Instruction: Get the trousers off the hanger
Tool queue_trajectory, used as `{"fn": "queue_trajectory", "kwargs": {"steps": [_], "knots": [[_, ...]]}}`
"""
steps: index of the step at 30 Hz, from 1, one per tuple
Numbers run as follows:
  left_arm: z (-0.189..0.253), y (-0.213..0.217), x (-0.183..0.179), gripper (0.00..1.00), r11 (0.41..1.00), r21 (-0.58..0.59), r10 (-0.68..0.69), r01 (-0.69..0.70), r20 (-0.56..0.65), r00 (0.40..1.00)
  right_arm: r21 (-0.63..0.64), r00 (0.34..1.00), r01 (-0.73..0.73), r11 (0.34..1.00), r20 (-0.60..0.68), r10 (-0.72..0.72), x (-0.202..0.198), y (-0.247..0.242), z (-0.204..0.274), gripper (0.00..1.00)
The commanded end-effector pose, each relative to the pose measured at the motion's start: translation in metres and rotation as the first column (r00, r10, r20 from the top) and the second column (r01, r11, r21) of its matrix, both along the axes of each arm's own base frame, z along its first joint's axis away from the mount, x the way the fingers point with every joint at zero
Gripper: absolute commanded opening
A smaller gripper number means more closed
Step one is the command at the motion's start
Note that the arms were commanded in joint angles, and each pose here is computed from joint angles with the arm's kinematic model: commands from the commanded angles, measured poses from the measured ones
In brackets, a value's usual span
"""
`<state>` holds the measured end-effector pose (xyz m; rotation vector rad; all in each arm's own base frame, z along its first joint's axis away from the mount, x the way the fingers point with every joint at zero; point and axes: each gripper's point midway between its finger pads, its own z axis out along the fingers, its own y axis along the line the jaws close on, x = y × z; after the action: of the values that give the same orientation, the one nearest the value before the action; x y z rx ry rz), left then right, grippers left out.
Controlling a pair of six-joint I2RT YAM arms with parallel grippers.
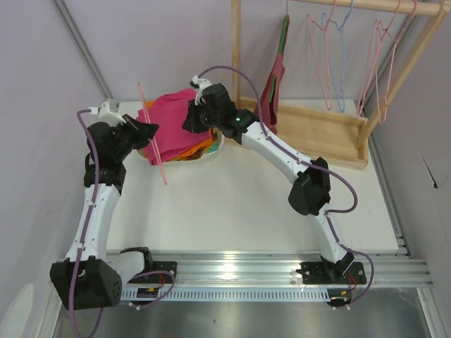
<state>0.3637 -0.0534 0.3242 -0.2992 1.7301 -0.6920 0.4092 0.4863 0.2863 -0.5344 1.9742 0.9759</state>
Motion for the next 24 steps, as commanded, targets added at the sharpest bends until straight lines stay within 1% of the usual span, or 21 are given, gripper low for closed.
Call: {"fn": "queue_trajectory", "kwargs": {"steps": [1, 2, 6, 7, 9, 10, 11, 15, 17, 18, 20, 24], "knots": [[0.036, -0.013, 0.009, 0.00, 0.995, -0.031, -0.085, 0.094, 0.213, 0.973, -0.039, 0.999, 0.044, 0.998, -0.008, -0.044, 0.018, -0.008, -0.031, 0.00], [0.034, -0.014, 0.010, 0.00, 0.994, -0.038, -0.092, 0.102, 0.215, 0.972, -0.059, 0.998, 0.054, 0.997, -0.034, -0.056, 0.021, -0.014, -0.048, 0.00], [0.032, -0.015, 0.018, 0.00, 0.992, -0.065, -0.093, 0.110, 0.223, 0.970, -0.070, 0.995, 0.085, 0.994, -0.041, -0.088, 0.027, -0.023, -0.065, 0.00], [0.023, -0.014, 0.020, 0.00, 0.992, -0.072, -0.088, 0.105, 0.209, 0.974, -0.076, 0.995, 0.088, 0.993, -0.037, -0.091, 0.028, -0.025, -0.068, 0.00], [0.021, -0.014, 0.021, 0.00, 0.990, -0.090, -0.083, 0.104, 0.213, 0.974, -0.081, 0.995, 0.089, 0.993, -0.040, -0.092, 0.030, -0.026, -0.072, 0.00], [0.011, -0.015, 0.021, 0.00, 0.989, -0.099, -0.089, 0.111, 0.202, 0.975, -0.082, 0.995, 0.087, 0.993, -0.040, -0.090, 0.030, -0.026, -0.073, 0.00], [0.018, -0.017, 0.020, 0.00, 0.986, -0.114, -0.095, 0.124, 0.232, 0.968, -0.084, 0.995, 0.088, 0.993, -0.041, -0.092, 0.031, -0.026, -0.074, 0.00], [0.023, -0.017, 0.024, 0.00, 0.982, -0.136, -0.093, 0.132, 0.261, 0.961, -0.086, 0.995, 0.084, 0.993, -0.048, -0.088, 0.031, -0.025, -0.077, 0.00], [0.017, -0.016, 0.031, 0.00, 0.980, -0.150, -0.088, 0.128, 0.251, 0.964, -0.087, 0.994, 0.092, 0.992, -0.047, -0.096, 0.032, -0.027, -0.076, 0.00], [0.018, -0.017, 0.033, 0.00, 0.980, -0.148, -0.091, 0.134, 0.267, 0.959, -0.086, 0.994, 0.095, 0.992, -0.041, -0.099, 0.033, -0.028, -0.074, 0.00], [0.007, -0.015, 0.039, 0.00, 0.980, -0.155, -0.081, 0.122, 0.247, 0.966, -0.088, 0.993, 0.106, 0.990, -0.039, -0.110, 0.034, -0.030, -0.073, 0.00], [-0.040, -0.013, 0.044, 0.00, 0.980, -0.173, -0.070, 0.094, 0.138, 0.988, -0.099, 0.992, 0.115, 0.988, -0.047, -0.120, 0.036, -0.036, -0.076, 0.00]]}}
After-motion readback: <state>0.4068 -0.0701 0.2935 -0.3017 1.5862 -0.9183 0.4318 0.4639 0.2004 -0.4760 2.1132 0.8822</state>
